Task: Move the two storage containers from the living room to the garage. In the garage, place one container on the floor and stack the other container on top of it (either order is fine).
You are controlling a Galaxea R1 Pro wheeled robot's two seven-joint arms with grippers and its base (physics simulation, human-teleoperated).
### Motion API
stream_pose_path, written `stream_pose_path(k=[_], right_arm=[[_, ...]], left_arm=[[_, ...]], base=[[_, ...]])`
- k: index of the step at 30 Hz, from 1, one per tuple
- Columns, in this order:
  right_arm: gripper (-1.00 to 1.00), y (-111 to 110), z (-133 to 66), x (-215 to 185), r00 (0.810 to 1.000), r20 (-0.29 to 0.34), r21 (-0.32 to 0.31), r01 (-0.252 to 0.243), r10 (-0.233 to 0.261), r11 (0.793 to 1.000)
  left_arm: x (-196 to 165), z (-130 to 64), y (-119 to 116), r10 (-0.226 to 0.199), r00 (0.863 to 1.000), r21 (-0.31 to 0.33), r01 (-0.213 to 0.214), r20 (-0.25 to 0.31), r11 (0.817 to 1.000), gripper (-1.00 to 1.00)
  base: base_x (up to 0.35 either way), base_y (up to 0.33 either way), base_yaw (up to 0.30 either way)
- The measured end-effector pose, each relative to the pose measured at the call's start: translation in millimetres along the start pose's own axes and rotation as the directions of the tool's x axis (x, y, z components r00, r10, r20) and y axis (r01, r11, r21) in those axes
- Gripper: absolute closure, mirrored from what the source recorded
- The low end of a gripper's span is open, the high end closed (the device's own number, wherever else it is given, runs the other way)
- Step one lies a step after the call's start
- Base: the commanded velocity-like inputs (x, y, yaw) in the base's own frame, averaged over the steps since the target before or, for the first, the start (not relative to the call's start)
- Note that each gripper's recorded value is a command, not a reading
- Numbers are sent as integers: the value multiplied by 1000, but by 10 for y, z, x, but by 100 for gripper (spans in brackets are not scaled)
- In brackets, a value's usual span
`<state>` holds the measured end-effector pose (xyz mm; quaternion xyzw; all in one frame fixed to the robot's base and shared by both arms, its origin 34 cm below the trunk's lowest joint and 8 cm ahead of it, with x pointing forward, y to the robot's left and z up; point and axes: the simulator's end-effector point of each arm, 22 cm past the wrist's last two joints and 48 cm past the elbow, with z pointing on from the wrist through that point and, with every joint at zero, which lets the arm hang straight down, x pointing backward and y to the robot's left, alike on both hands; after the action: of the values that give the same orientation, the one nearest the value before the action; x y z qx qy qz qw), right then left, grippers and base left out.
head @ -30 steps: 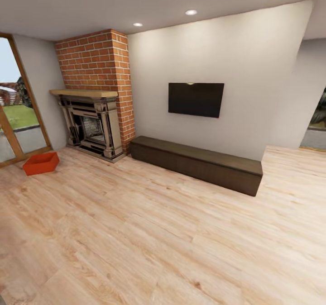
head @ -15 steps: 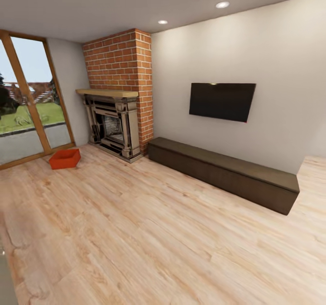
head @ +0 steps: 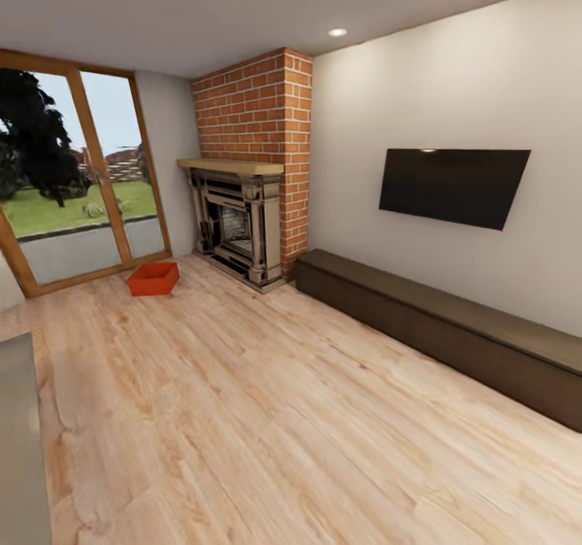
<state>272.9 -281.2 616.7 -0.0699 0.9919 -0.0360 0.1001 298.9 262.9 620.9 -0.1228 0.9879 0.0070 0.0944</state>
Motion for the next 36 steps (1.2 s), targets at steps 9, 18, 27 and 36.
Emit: stream_pose_path(k=[9, 18, 27, 36], right_arm=[[-100, 10, 0, -4, 1000, 1, -2, 1, -1, 1000], [-100, 13, 0, -8, 1000, 3, -3, 1, -1, 1000], [-100, 10, 0, -8, 1000, 3, -2, 1, -1, 1000], [-100, 2, 0, -6, 1000, 3, -1, 1, -1, 1000]], left_arm=[[0, 0, 0, 0, 1000, 0, 0, 0, 1000, -100], [0, 0, 0, 0, 1000, 0, 0, 0, 1000, -100], [0, 0, 0, 0, 1000, 0, 0, 0, 1000, -100], [0, 0, 0, 0, 1000, 0, 0, 0, 1000, -100]], base=[[324, 0, 272], [324, 0, 272], [324, 0, 272], [324, 0, 272]])
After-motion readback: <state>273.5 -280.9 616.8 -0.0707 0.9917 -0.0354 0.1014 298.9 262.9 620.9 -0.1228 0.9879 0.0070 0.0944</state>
